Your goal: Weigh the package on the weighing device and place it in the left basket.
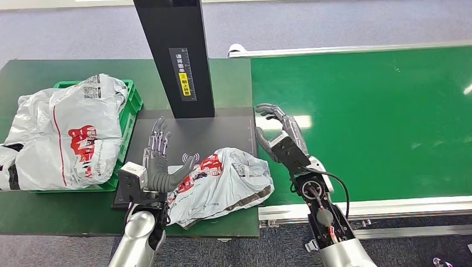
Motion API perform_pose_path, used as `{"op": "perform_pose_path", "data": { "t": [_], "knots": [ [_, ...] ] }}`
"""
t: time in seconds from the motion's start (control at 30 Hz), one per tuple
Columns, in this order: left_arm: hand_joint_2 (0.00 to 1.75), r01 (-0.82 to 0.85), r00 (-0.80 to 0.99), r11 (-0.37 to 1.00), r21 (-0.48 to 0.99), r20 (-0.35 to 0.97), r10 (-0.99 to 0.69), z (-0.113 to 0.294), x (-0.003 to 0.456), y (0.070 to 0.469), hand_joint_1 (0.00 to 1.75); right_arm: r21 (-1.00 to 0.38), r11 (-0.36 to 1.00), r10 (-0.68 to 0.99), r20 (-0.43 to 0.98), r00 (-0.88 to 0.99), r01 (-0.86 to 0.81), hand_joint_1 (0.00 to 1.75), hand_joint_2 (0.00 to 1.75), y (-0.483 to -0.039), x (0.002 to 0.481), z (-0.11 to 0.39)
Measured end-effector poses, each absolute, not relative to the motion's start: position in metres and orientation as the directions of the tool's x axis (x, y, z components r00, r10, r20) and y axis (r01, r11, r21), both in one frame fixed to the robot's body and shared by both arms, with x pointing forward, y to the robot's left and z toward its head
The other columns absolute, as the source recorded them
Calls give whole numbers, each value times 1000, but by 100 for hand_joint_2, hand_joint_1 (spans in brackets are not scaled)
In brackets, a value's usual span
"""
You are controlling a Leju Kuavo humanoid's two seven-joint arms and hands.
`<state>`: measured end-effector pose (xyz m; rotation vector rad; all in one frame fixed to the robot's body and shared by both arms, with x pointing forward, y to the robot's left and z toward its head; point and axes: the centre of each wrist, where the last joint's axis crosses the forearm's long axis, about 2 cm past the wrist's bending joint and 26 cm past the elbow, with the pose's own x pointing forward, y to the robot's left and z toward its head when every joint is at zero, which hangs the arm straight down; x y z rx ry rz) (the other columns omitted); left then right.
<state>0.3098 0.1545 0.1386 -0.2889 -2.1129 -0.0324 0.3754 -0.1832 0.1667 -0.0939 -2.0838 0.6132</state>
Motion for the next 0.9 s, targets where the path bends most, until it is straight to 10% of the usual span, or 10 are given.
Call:
{"op": "perform_pose_path", "data": {
  "t": [0.37,0.9],
  "knots": [
    [175,234,-594,909,345,791,-147,138,304,139,0,-401,902,247,785,-568,-161,0,175,-183,380,174],
    [175,416,-650,691,591,725,-228,126,291,118,0,-402,899,238,782,-576,-175,0,175,-181,384,179]
  ]
}}
